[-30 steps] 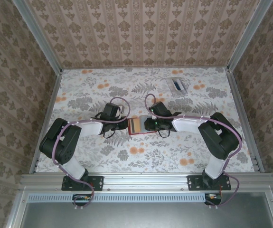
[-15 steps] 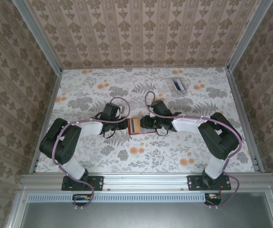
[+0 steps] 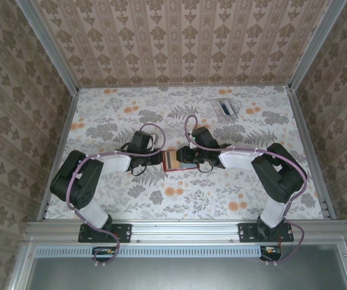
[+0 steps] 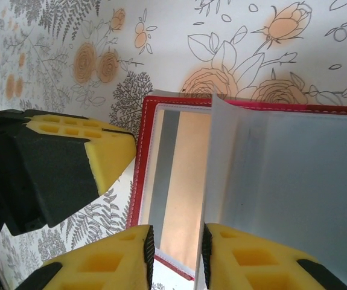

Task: Put the credit cards into the card holder
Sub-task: Flip over the card slot in the card holder.

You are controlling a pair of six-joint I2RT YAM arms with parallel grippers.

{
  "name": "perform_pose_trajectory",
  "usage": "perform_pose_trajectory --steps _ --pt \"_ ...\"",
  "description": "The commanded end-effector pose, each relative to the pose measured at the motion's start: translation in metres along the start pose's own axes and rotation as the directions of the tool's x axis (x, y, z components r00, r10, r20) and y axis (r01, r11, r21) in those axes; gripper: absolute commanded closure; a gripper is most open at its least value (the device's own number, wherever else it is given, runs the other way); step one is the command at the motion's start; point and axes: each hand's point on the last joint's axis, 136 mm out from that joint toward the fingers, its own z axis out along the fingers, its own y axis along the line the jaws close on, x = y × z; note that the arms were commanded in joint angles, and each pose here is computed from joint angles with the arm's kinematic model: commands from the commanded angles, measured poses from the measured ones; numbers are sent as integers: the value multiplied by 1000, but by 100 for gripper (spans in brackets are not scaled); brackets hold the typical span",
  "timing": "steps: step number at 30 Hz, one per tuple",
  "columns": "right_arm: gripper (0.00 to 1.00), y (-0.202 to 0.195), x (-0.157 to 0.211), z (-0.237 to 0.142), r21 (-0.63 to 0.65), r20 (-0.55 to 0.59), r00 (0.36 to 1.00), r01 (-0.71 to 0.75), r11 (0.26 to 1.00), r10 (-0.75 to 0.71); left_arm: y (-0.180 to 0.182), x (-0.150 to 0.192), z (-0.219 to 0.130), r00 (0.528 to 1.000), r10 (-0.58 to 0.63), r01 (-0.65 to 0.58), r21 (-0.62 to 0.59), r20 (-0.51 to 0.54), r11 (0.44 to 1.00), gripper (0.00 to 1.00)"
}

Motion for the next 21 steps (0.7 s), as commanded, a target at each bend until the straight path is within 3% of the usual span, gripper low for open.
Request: perform_pose_trajectory --steps 1,13,18,21 --pt "70 11 -3 1 -66 12 1000 -3 998 4 2 -2 4 1000 0 0 -3 -8 1000 100" --pt "86 9 1 14 -121 -23 999 -41 992 38 6 0 8 1000 -5 5 -11 -17 1000 100" --pt "86 7 2 15 -130 -18 999 -47 990 45 2 0 10 1000 -6 6 8 -26 1000 100" --pt "80 12 1 15 -166 -15 999 -42 985 40 5 0 11 1000 -10 10 -2 -29 1000 100"
